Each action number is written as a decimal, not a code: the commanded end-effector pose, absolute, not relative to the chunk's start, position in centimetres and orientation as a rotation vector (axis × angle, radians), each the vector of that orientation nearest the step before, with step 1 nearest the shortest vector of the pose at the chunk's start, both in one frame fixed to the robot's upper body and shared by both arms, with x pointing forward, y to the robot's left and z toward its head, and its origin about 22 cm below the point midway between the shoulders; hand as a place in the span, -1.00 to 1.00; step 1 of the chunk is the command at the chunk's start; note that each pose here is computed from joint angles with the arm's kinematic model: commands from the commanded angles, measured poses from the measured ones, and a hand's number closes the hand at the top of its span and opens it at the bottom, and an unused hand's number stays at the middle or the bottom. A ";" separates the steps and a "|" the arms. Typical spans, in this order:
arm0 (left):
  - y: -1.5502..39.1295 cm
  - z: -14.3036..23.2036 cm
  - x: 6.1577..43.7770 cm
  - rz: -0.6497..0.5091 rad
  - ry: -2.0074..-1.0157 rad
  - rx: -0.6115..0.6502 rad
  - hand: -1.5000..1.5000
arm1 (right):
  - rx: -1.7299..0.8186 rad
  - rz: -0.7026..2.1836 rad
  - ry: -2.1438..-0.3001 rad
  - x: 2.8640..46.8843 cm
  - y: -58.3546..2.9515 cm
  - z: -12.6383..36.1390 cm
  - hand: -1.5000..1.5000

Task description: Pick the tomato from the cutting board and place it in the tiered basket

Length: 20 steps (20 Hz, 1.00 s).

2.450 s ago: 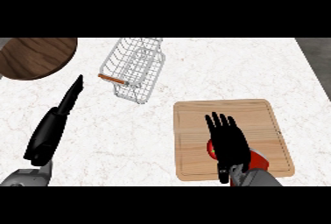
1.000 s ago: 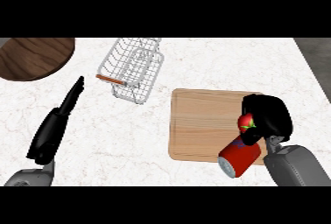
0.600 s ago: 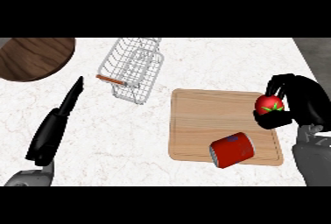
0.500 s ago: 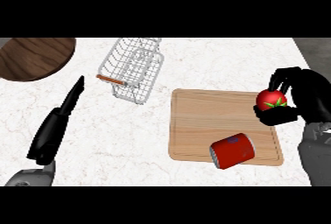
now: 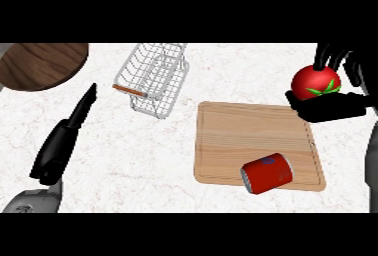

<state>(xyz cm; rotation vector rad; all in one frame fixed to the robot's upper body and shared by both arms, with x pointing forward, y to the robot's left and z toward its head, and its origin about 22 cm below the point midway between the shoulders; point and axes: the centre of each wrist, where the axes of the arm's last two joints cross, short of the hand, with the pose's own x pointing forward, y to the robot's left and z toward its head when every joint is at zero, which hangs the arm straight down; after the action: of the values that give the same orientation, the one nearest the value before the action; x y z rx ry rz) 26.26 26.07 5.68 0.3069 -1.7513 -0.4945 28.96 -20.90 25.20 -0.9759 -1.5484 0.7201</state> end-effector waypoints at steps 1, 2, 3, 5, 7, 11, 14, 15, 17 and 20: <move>26.2 7.0 27.3 -0.489 -1.750 0.288 0.00 | -0.941 0.710 -1.642 29.6 -18.8 27.7 1.00; 26.4 6.1 26.3 -0.499 -1.772 0.300 0.00 | -0.952 0.719 -1.651 30.3 -15.3 27.6 1.00; 27.2 5.7 25.4 -0.496 -1.777 0.302 0.00 | -0.922 0.715 -1.630 30.9 -16.2 29.8 1.00; 25.0 6.4 26.1 -0.493 -1.767 0.286 0.00 | -0.882 0.703 -1.631 31.4 -13.7 31.1 1.00; 25.5 6.1 27.2 -0.502 -1.772 0.304 0.00 | -0.891 0.707 -1.601 32.9 -11.1 33.1 1.00; 25.4 4.5 26.6 -0.508 -1.757 0.287 0.00 | -0.837 0.683 -1.624 33.9 -8.6 33.7 1.00; 26.1 6.0 25.6 -0.499 -1.767 0.275 0.00 | -0.868 0.668 -1.572 37.0 -6.3 33.6 1.00; 25.4 5.3 26.5 -0.507 -1.763 0.314 0.00 | -0.836 0.677 -1.575 36.3 -4.4 34.0 1.00; 26.5 5.6 25.7 -0.516 -1.756 0.266 0.00 | -0.765 0.676 -1.571 38.1 -5.3 33.6 1.00; 23.8 7.4 25.8 -0.519 -1.775 0.269 0.00 | -0.753 0.677 -1.513 39.1 -2.2 33.3 1.00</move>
<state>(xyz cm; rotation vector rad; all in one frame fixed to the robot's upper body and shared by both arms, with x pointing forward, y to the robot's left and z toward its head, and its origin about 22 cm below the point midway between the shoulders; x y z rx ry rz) 25.93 24.54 5.85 0.2830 -1.7689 -0.5104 37.77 -4.73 33.53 -0.7868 -1.5564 0.6719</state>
